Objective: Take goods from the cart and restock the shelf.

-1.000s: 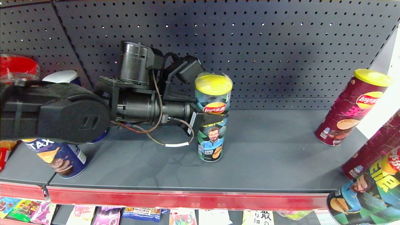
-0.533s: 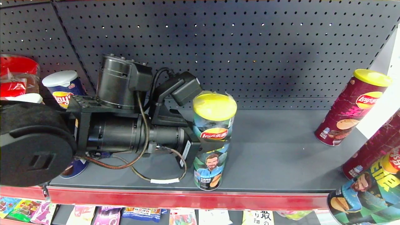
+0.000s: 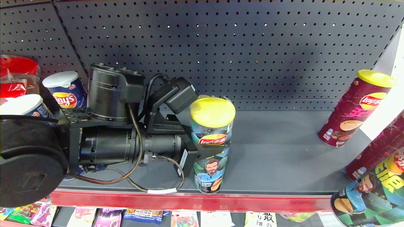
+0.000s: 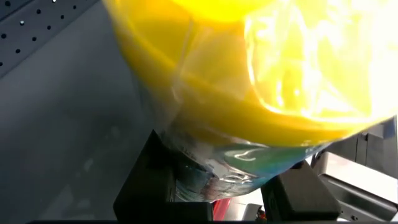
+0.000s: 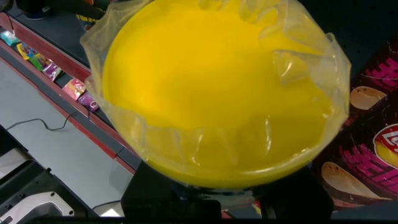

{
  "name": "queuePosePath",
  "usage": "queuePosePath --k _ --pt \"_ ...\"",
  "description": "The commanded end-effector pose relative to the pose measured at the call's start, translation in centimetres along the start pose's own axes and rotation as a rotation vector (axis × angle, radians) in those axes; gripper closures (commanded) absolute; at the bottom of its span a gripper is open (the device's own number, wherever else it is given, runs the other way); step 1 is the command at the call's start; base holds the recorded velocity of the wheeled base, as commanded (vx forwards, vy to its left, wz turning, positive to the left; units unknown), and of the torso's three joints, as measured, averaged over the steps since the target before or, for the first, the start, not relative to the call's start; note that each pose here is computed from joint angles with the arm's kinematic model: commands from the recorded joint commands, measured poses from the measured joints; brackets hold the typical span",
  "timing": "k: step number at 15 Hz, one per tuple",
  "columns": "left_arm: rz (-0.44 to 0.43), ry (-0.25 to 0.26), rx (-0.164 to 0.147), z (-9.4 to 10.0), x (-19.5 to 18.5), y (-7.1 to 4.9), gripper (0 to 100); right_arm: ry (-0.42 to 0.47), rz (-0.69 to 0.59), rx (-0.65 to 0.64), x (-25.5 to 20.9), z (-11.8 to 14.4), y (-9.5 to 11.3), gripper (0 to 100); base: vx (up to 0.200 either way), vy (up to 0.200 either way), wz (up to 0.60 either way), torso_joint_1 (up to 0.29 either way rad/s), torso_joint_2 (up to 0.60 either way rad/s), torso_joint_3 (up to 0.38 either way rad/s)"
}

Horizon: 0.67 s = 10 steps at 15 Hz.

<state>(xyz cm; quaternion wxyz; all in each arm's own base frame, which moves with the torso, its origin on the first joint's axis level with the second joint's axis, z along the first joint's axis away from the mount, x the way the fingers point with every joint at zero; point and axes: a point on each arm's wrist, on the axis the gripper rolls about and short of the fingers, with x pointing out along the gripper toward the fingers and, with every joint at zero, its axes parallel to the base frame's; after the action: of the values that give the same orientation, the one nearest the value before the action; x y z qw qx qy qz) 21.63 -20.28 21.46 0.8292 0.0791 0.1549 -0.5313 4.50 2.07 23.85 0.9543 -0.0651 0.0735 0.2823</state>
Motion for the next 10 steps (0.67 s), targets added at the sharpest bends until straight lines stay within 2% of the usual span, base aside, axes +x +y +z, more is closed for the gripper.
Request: queuePosePath --k 1,3,6,10 --pt "0.000 -0.005 0.002 0.1 -0.3 -0.1 100 0.001 0.001 0.000 0.0 0.0 0.0 100 0.000 0.000 0.00 0.000 0.00 0.000" --pt "-0.006 -0.008 0.004 0.2 -0.5 -0.3 100 0.001 0.001 0.000 0.0 0.0 0.0 100 0.000 0.000 0.00 0.000 0.00 0.000" --pt "-0.024 0.013 0.000 -0.5 -0.6 -0.8 100 0.001 0.001 0.000 0.0 0.0 0.0 100 0.000 0.000 0.00 0.000 0.00 0.000" --pt "-0.022 0.026 -0.005 -0.9 -0.4 -0.8 100 0.001 0.001 0.000 0.0 0.0 0.0 100 0.000 0.000 0.00 0.000 0.00 0.000"
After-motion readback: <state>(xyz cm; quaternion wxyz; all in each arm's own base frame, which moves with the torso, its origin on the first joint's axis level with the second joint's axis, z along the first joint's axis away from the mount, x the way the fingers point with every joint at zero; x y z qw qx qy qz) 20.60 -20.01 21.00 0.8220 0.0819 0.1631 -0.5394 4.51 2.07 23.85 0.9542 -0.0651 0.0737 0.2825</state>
